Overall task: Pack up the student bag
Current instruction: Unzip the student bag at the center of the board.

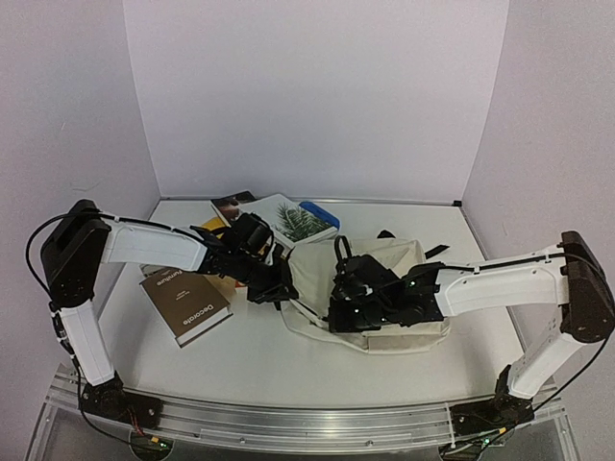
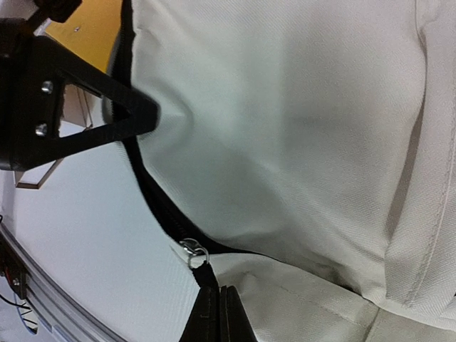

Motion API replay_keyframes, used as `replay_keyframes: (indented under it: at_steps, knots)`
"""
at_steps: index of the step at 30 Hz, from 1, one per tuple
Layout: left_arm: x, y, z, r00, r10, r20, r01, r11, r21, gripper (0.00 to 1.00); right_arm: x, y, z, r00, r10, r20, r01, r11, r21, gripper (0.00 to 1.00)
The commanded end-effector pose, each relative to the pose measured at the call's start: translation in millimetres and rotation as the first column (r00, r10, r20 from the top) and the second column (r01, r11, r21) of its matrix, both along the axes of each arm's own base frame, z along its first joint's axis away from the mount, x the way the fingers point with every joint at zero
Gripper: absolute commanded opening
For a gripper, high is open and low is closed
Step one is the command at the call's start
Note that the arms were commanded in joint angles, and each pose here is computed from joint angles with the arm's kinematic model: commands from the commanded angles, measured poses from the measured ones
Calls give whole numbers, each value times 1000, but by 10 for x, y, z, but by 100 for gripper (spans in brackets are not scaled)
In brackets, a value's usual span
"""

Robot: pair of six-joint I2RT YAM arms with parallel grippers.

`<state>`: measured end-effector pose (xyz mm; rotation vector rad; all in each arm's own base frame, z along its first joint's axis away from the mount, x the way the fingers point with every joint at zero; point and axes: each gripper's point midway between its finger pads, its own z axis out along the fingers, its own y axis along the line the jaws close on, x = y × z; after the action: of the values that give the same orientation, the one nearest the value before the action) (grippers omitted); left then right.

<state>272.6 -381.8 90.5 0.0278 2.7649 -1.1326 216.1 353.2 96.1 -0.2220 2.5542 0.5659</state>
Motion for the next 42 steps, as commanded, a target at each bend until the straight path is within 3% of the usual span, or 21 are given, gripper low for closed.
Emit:
replay_keyframes:
  at_steps: [1,19,42]
  knots:
    - [254,230,325,994,81,78,-76,995,-66,0,24,-239,-47,999,-39,34,42,994,-104,0]
    - [438,703,364,982,169,83,-158,979,-125,0,-25,-422,-188,996,-88,-27,83,984,-155,0]
    - [513,813,373,980,176,95,-161,976,-148,0,9,-1064,-258,960,-272,-59,258,949,-182,0]
